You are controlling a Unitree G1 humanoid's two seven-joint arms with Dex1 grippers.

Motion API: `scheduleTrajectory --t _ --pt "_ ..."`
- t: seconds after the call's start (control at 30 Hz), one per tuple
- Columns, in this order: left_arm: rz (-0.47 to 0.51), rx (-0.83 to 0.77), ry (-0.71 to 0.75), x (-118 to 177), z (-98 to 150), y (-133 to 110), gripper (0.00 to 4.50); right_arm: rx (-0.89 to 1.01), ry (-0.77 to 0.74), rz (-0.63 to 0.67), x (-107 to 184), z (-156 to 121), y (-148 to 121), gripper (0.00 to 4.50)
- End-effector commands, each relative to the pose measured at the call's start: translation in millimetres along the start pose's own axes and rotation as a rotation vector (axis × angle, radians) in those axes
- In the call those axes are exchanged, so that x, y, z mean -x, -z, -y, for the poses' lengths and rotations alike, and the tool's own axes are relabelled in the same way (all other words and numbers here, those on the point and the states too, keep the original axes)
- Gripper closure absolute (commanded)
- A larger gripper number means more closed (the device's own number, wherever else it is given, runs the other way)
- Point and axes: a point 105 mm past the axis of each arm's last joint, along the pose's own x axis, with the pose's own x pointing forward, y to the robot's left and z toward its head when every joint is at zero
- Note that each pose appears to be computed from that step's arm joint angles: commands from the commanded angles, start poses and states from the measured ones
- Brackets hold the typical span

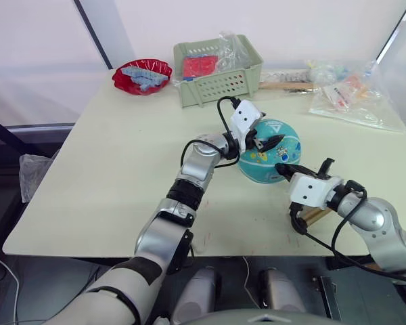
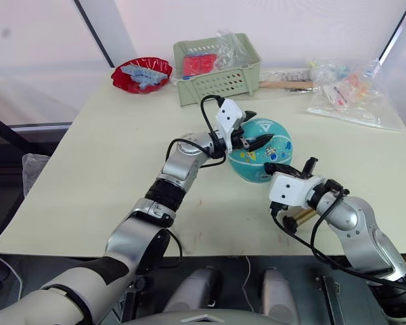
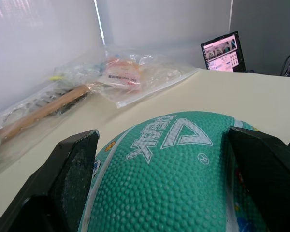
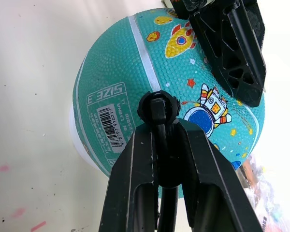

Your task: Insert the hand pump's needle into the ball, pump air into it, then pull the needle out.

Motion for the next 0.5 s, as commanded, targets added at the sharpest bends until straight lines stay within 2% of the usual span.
scheduleTrajectory --t 0.03,0.23,0.5 --pt "-0.158 0.018 -0.062 3.1 2.7 45.5 0.0 0.048 0.062 0.077 7.5 13.8 -18.4 4.44" --pt "-0.197 -0.07 -0.101 4.2 2.5 59.9 0.0 0.029 0.081 0.119 20.0 20.1 -26.0 4.44" --pt "-0.208 -0.083 -0.061 2.8 14.6 70.3 0.0 -0.016 0.077 0.146 39.1 29.1 -34.3 4.44"
